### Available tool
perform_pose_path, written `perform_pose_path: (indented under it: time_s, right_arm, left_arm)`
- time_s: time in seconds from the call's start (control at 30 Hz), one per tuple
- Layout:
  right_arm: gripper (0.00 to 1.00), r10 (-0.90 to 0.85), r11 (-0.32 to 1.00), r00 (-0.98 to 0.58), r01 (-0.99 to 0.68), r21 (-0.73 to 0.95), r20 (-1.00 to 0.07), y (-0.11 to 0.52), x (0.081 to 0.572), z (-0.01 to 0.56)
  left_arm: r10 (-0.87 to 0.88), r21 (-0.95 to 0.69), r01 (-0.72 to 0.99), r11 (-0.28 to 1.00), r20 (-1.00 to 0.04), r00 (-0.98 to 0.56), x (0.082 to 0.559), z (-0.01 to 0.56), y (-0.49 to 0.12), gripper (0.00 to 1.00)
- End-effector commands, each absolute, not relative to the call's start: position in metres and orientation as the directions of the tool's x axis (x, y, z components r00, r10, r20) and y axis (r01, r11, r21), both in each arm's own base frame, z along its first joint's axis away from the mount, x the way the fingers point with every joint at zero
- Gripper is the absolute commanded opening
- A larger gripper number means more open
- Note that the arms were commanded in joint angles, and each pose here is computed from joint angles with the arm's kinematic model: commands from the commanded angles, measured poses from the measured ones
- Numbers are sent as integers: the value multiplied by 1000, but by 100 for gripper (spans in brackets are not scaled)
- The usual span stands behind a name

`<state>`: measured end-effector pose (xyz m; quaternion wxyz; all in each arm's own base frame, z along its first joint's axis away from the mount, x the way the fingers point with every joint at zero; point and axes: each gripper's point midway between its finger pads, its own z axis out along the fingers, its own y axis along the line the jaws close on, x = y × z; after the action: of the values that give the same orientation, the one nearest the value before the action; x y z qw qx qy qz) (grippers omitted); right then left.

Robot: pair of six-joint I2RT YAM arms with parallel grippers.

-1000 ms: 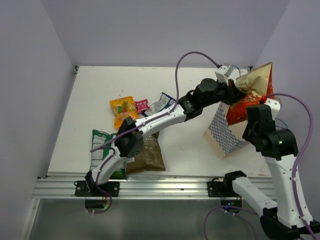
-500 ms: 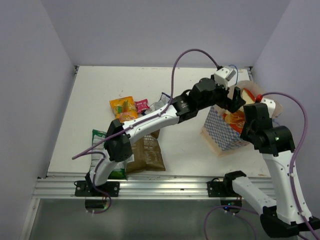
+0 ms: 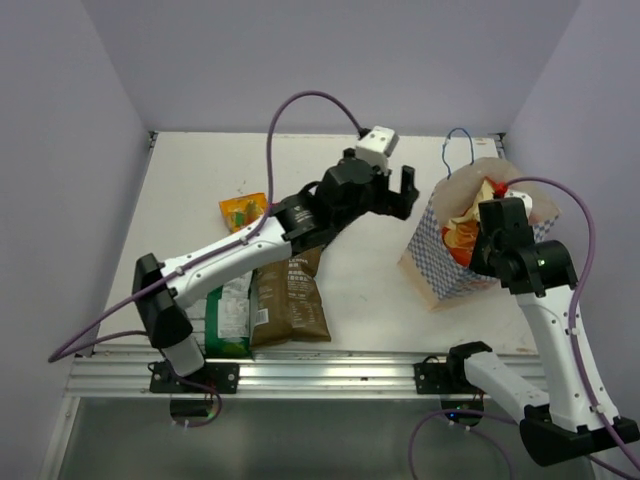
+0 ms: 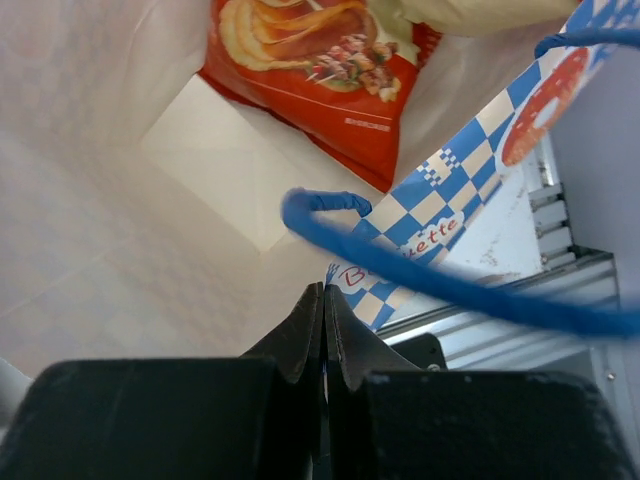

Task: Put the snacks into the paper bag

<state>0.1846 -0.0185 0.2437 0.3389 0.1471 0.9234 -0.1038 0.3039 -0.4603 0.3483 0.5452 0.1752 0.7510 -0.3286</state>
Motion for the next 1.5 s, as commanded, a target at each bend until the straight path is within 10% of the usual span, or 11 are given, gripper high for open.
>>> perform_pose_path:
  time_s: [0.0,0.33,1.1,1.17,1.2,1.23,1.47]
  right_arm:
    - [0,182,968,-732,252,-13,-656,3,198,242]
    - [0,190,980,-737,185,77,-649,24,203,250]
    - [0,200,977,-716,201,77,-669,13,171,272]
    - [0,202,976,-714,202,79,-670,13,169,272]
    - [0,203,976,-716,203,79,-668,13,168,270]
    - [0,201,976,-720,201,77,-665,13,168,269]
    - [0,200,976,-723,203,73,-661,11,162,267]
  left_arm:
    - [-102,-256,321,912,-899,-426,351,291,-353,100]
    - [-140,-168,-2,986,-819,-557,308,183,-210,100]
    - [-76,-145,0,989,-521,-850,220,50,-191,100]
    - [-57,-162,30,986,-507,-860,215,45,-195,89]
    - [-61,-182,40,982,-514,-856,216,45,-199,32]
    - [-66,-187,37,982,-513,-856,216,46,-199,0]
    - [-92,-285,114,952,-618,-781,251,119,-237,0]
